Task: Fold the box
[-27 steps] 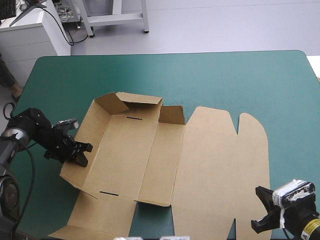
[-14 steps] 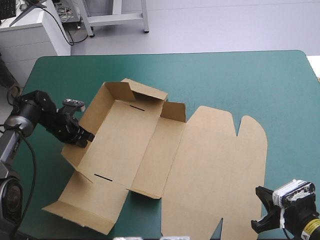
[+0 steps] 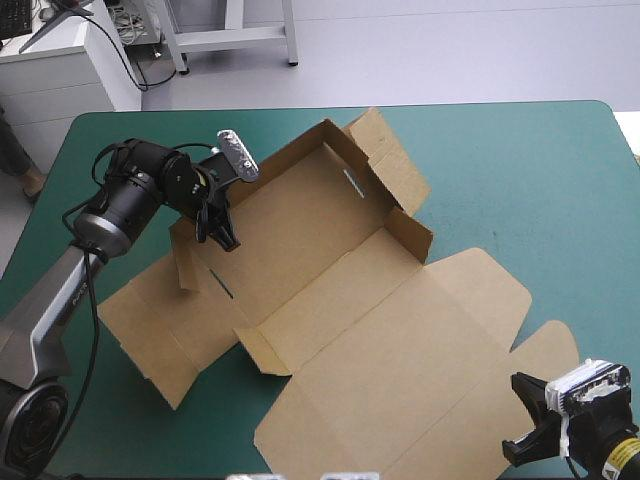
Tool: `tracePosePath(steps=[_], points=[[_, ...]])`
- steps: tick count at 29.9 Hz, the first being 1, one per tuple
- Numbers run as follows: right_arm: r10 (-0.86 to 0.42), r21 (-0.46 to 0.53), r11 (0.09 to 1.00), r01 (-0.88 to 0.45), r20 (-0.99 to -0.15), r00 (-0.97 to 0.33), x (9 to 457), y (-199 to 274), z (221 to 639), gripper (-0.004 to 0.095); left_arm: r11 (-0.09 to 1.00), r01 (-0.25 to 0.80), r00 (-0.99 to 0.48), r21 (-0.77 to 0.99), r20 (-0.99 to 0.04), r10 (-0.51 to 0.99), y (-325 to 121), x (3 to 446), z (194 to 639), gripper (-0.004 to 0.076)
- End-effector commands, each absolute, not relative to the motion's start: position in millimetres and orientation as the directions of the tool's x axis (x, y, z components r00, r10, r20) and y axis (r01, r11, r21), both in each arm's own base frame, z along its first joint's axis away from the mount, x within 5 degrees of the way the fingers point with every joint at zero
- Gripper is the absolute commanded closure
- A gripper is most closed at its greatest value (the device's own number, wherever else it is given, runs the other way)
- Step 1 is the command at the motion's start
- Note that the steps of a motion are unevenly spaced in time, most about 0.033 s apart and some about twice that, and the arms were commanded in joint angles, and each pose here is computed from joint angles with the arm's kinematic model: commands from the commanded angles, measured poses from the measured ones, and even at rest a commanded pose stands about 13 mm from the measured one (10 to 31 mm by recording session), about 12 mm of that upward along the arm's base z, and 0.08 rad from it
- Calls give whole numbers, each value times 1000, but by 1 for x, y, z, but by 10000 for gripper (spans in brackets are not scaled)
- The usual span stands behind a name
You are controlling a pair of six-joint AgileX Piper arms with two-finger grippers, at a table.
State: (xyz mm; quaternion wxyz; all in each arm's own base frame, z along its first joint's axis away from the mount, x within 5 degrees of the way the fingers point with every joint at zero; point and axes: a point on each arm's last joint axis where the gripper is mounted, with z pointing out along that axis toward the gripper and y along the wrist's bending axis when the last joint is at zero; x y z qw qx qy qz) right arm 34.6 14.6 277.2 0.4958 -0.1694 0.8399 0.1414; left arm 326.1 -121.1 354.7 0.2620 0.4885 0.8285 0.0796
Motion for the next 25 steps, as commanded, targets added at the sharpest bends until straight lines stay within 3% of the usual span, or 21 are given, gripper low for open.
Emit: tracePosePath(steps=[1,6,19,25], points=[[-114,67,900,-431,-918,-381,37,16,290,925,410,709,-188,573,-407,894,-137,321,394,732],[-114,67,900,-431,-918,-381,37,16,290,925,266,712,-20,650,-359,933,-163,312,398,732],[-114,67,900,-431,-918,-381,37,16,290,925,-26,649,221,760,-156,963,-222,265,381,732],[-113,67,900,-432,-918,-379,37,16,290,925,-75,565,287,821,-111,952,-227,242,370,732]])
